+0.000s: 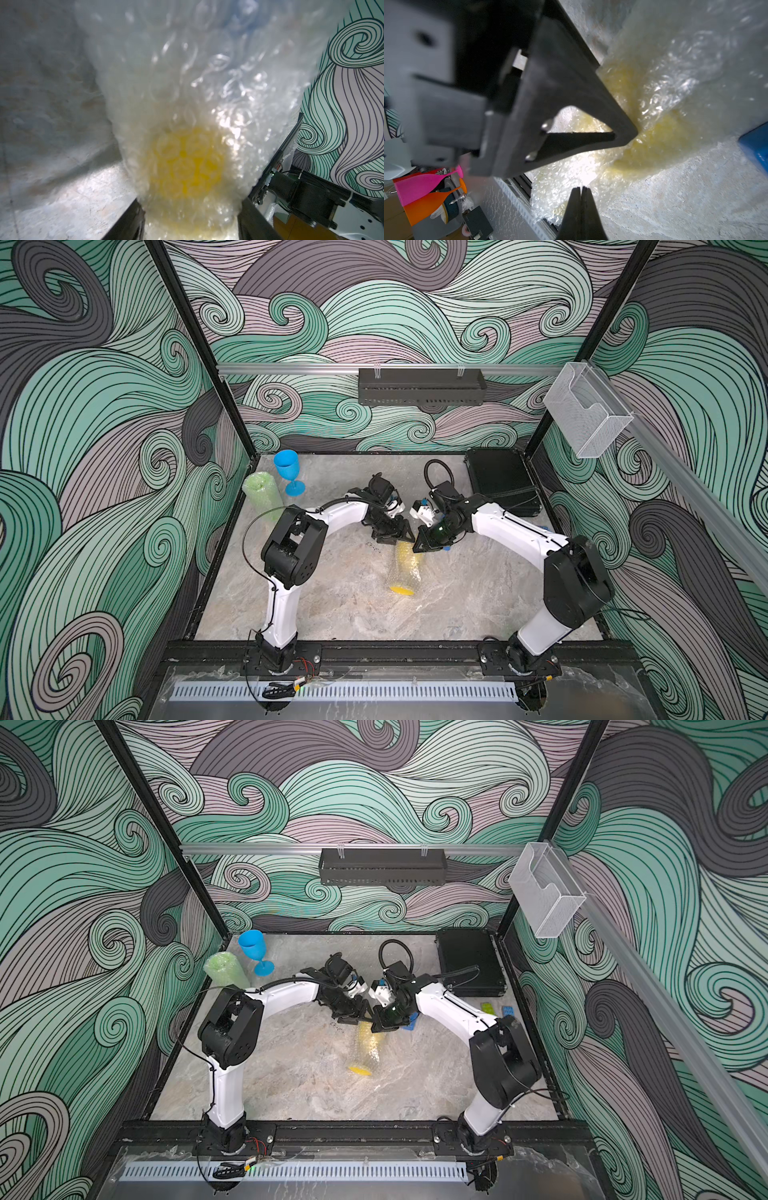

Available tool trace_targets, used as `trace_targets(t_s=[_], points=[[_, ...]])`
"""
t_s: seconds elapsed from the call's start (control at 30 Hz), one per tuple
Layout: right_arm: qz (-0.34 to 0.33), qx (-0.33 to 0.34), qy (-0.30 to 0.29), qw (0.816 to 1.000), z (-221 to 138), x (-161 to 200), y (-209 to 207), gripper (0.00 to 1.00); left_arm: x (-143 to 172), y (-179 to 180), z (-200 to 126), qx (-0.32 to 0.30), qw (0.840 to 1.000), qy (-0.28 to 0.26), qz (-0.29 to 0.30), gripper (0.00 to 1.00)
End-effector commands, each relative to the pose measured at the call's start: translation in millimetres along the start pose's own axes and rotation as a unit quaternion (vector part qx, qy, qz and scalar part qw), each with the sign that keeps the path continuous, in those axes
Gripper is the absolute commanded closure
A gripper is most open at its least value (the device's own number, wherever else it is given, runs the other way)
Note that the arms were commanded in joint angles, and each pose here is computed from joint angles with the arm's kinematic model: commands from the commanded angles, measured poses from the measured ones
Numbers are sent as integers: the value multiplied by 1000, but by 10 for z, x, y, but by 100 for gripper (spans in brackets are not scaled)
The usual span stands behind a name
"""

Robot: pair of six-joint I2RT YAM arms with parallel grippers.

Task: Wrap wine glasses in bubble wrap
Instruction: Stick the tape on the bubble wrap.

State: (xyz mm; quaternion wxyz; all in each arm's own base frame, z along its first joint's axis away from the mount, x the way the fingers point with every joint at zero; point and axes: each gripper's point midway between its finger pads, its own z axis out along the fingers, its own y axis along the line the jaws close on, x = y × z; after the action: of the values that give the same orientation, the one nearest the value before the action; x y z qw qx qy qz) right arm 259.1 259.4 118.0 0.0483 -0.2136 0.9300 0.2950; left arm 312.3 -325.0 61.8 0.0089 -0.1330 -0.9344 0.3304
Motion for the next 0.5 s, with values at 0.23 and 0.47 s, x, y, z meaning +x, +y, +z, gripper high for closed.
trace_targets(t_s=[0.23, 0.47], points=[[-15, -10, 23, 1000, 90, -36, 18, 100, 365, 414, 253, -77, 994, 66, -34, 36], [-20, 12, 44, 999, 231, 24, -140, 100, 366, 408, 254, -76, 994, 67, -34, 36]])
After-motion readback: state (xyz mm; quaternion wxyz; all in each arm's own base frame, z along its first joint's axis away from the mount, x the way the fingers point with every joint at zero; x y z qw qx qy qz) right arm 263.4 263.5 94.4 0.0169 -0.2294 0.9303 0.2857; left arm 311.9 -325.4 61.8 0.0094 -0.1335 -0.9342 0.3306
